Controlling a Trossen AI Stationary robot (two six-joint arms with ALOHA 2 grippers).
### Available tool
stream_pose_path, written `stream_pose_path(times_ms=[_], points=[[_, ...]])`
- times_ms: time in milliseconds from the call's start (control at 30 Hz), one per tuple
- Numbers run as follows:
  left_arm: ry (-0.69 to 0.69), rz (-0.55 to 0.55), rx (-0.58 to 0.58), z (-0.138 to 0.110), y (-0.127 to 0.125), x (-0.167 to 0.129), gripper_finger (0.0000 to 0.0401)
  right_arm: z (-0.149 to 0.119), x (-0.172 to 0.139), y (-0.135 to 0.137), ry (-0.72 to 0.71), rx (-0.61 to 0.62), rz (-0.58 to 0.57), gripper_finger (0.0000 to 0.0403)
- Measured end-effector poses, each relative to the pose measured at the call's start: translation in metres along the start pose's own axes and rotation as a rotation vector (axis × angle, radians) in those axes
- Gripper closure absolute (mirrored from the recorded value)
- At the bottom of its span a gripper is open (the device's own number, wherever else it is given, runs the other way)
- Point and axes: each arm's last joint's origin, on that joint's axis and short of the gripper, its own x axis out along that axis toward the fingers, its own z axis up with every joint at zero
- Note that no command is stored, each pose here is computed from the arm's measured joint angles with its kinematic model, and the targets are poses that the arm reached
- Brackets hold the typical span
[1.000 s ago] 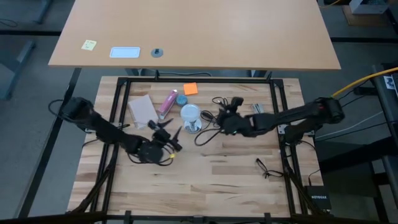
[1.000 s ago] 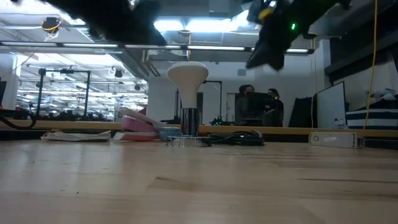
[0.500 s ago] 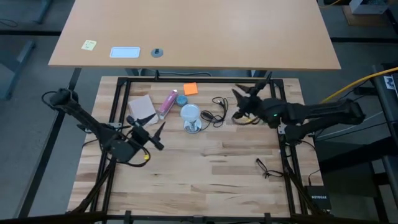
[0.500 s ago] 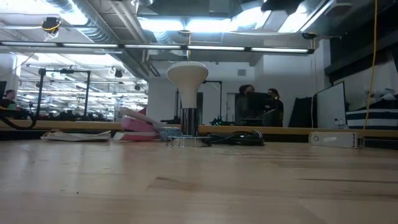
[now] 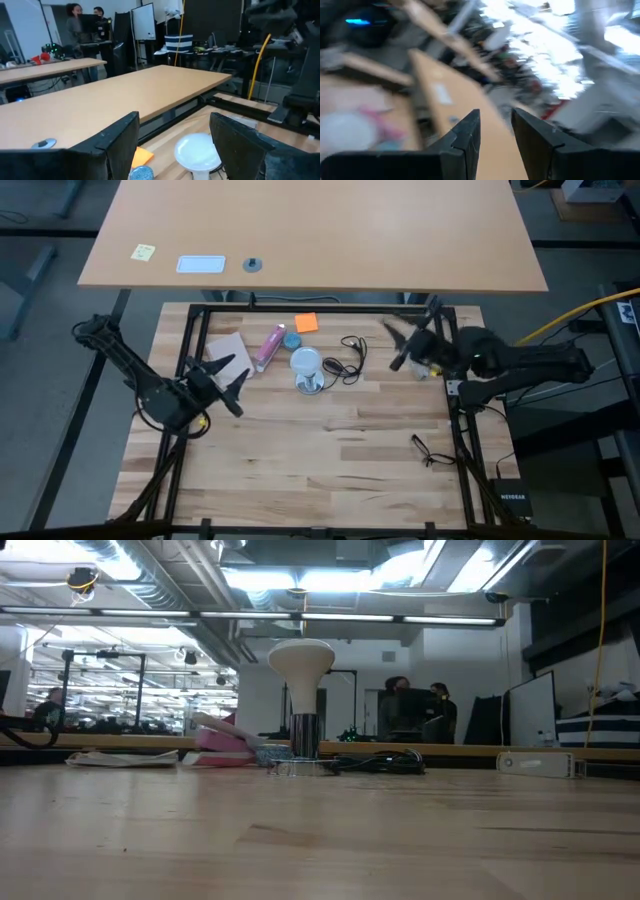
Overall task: Screw lightbulb
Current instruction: Remove the lightbulb from the lamp
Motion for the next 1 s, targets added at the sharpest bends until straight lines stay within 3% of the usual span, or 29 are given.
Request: stream_pose_path(times_ms=[133,233,400,600,800,1000], points=[[0.000,-0.012,-0.030,-0.007,0.000,-0.001,0.0164,-0.014,0.009,0.028,0.080,0.041,0.232,0.0282],[0.007,-0.090,-0.101,-0.016,-0.003,-0.001,0.0164,-0.022,0.019,0.050,0.149,0.082,0.356,0.0282],[0.093,-0.254,-0.205,-0.038,-0.006,0.003,0.0164,-0.034,0.046,0.091,0.236,0.078,0.454,0.0282],[0.235,-0.291,-0.331,-0.068,-0.002,0.012,0.0164,-0.050,0.083,0.132,0.175,0.135,0.613,0.0282],[0.298,-0.205,-0.327,-0.095,-0.001,0.030,0.0164,-0.071,0.119,0.152,0.078,0.229,0.679,0.0282],[0.333,-0.076,-0.295,-0.123,-0.003,0.049,0.0164,-0.106,0.131,0.175,0.262,0.316,0.774,0.0282]])
